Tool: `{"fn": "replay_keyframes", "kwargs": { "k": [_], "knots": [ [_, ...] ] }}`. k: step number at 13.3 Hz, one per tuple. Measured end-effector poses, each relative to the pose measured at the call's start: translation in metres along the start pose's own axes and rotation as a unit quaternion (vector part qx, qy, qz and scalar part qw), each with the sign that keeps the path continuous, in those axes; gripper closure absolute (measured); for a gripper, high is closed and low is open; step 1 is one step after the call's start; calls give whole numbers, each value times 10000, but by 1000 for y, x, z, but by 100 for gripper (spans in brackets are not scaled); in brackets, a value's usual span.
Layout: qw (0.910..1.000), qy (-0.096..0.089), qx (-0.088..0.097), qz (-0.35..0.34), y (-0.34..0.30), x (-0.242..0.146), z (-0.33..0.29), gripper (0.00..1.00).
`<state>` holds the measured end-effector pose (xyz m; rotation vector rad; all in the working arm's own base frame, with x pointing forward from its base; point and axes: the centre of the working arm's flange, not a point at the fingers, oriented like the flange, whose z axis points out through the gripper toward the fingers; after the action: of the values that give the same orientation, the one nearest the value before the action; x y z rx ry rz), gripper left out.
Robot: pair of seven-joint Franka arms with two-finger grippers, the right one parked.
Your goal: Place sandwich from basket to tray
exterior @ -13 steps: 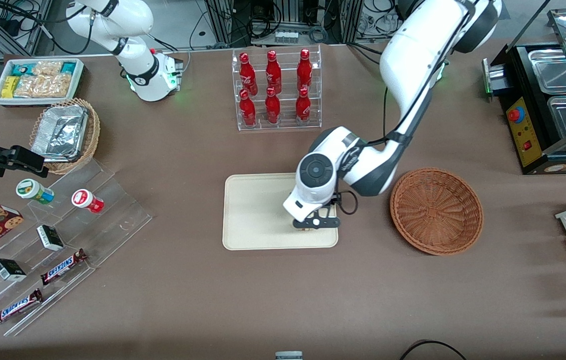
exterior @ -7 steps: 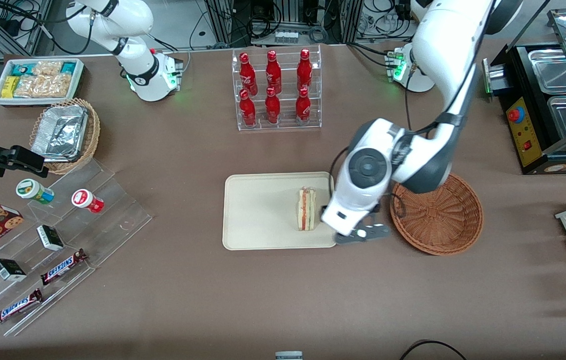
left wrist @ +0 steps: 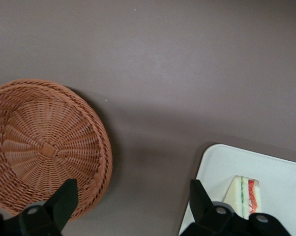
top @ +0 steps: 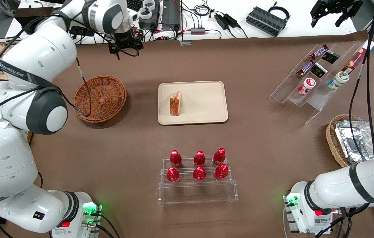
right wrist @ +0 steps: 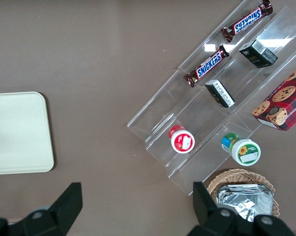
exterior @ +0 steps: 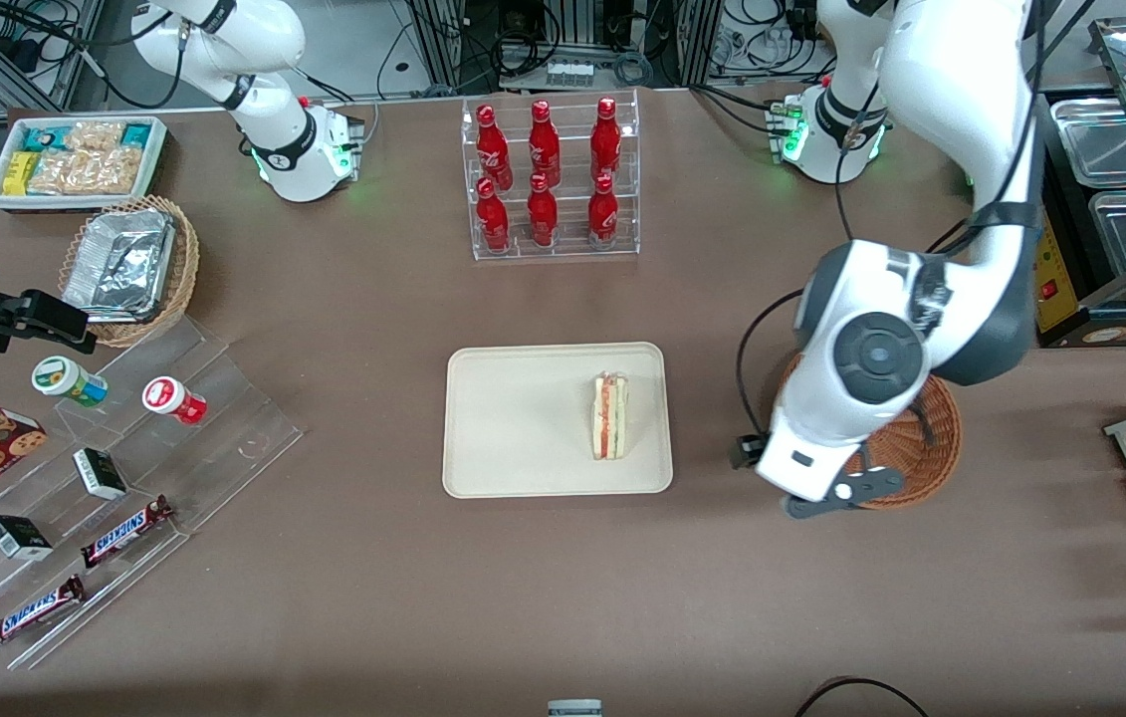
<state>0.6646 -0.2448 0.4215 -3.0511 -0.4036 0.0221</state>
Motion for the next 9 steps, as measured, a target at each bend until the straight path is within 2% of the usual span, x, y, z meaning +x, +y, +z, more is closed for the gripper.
{"fn": "replay_keyframes", "kwargs": {
  "k": [3,4,6,9],
  "knots": [
    [10000,3,6,-41,-13,1,-18,0],
    [9999,-73,7,-112,-26,4,-24,0],
    [9992,-313,-108,-239,-58,11,-40,0],
    [9982,-520,-200,-205,-107,15,-72,0]
  ]
}}
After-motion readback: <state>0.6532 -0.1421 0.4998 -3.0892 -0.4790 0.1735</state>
